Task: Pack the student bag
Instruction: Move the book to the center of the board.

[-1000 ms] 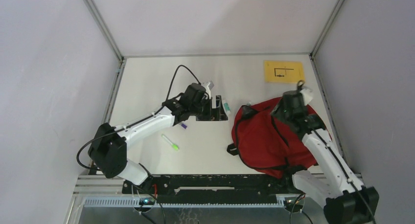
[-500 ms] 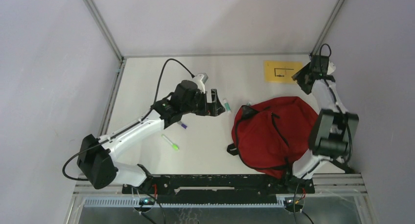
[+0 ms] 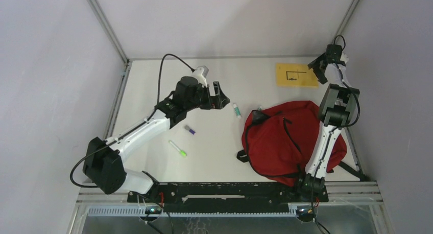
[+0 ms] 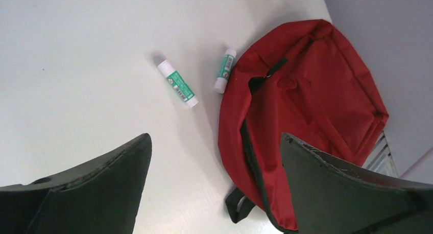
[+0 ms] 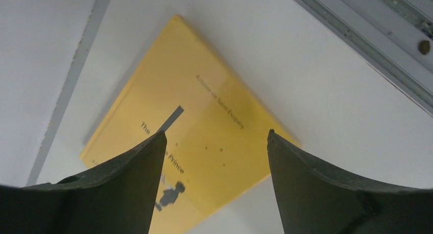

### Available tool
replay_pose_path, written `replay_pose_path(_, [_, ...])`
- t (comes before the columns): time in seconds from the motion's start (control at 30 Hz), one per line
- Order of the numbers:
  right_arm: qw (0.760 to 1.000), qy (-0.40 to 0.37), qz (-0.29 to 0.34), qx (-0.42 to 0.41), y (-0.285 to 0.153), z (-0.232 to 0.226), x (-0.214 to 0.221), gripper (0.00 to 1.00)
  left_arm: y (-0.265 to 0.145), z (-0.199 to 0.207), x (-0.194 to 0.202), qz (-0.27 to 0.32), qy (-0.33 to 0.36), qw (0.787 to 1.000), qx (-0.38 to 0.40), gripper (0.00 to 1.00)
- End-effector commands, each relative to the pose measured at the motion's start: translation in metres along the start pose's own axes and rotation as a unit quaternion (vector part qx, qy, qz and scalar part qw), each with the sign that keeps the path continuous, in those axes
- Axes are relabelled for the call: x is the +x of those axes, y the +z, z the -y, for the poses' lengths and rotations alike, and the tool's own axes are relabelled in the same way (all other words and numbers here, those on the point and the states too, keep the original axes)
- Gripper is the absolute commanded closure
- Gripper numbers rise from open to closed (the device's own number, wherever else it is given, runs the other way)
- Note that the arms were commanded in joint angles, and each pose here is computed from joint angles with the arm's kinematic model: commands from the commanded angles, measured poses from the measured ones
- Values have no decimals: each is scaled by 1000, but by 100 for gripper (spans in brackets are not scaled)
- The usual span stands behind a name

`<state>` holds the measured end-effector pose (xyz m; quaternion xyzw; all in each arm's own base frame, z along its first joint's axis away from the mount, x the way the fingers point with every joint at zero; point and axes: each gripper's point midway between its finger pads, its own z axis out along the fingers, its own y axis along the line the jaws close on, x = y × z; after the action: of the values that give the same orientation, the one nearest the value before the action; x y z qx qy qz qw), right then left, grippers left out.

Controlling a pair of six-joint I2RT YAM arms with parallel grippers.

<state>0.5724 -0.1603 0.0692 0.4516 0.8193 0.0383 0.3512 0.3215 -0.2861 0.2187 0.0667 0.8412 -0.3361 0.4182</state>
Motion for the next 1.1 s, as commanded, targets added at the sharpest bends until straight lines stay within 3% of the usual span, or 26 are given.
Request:
replay_pose_path(0.0, [1000,0,28,-1,5,-11,-22,15,11,4,-4,1,30,999,20,1])
replay_pose_path(0.4, [999,-21,15,18,31,5,-11,12,14,-18,-7,-3,21,1000,0,1])
replay_pose_path(0.5, [1000,-16,-14,0,38,2,-5,1,16,-18,-5,-7,15,1000,-1,1])
replay_pose_path(0.73, [996,-46,-50,-62,42,-22,8,0,22,-22,3,-12,-32,999,-5,1])
replay_pose_path(1.07, [972,-154,-89,-156,35,-72,47,0,30,-34,-8,-12,-57,998,-22,2])
